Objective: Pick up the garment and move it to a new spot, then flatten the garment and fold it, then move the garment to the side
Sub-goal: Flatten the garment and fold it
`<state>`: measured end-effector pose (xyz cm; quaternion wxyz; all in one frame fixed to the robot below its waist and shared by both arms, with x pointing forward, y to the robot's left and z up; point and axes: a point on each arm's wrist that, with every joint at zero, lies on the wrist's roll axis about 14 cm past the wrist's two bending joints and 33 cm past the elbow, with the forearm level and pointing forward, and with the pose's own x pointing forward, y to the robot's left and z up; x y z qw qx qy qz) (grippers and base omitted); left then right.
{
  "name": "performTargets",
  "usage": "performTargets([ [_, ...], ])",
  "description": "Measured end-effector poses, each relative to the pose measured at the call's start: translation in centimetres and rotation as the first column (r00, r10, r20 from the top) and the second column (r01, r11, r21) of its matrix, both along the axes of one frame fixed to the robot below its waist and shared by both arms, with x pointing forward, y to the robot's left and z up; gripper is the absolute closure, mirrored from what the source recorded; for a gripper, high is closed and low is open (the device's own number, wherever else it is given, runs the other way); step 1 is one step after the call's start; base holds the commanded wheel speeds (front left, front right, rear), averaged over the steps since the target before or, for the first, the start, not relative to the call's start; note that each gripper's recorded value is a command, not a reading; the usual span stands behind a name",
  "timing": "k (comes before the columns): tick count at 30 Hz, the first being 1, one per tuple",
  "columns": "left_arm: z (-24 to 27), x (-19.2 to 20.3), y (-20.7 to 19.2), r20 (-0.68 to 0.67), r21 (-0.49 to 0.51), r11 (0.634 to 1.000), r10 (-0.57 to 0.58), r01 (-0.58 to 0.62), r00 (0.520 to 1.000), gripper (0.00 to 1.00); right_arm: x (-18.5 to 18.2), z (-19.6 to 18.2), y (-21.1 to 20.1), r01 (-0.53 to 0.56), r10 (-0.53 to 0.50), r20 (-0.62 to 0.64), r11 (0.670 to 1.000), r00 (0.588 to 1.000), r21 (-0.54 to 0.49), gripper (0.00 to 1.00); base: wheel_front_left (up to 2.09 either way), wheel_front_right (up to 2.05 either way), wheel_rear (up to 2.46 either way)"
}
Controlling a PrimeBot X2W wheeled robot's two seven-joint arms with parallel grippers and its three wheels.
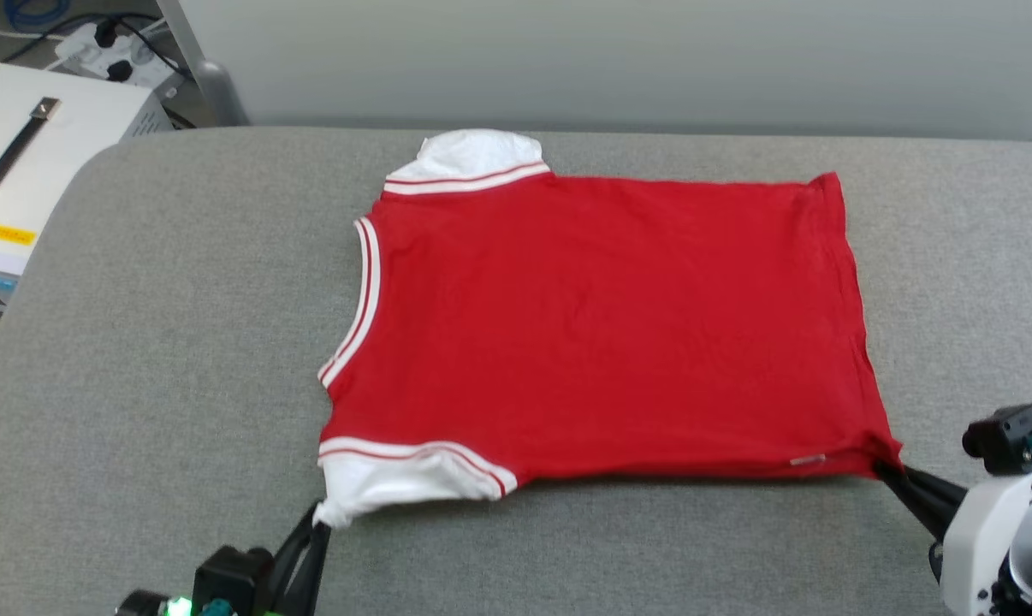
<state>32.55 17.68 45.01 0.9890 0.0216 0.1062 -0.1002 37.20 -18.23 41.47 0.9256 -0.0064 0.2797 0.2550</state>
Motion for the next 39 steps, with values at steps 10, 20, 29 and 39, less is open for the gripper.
performTargets([
  [10,-3.4,-6.2,-0.8,-0.172,-0.059,0.998,0.005,-0.015,0.985,1.00,-5.9,-1.6,-2.0,0.056,-0.057,-0.058,0.998,0.997,-0.016,1.00,0.00,0.00,0.00],
  [20,-2.1,-4.3,-1.4,-0.105,-0.033,0.999,-0.043,0.040,0.994,1.00,-5.2,-0.4,-1.6,0.111,-0.111,-0.010,0.993,0.994,0.039,1.00,0.00,0.00,0.00],
  [29,1.9,2.4,-1.1,0.042,0.061,0.988,-0.145,0.143,0.989,1.00,-3.1,1.5,-1.4,0.141,-0.144,0.038,0.988,0.989,0.070,1.00,0.00,0.00,0.00],
  [39,1.3,10.0,-1.8,0.016,0.140,0.962,-0.237,0.233,0.971,1.00,1.4,1.9,-1.4,0.144,-0.146,0.034,0.988,0.989,0.057,1.00,0.00,0.00,0.00],
])
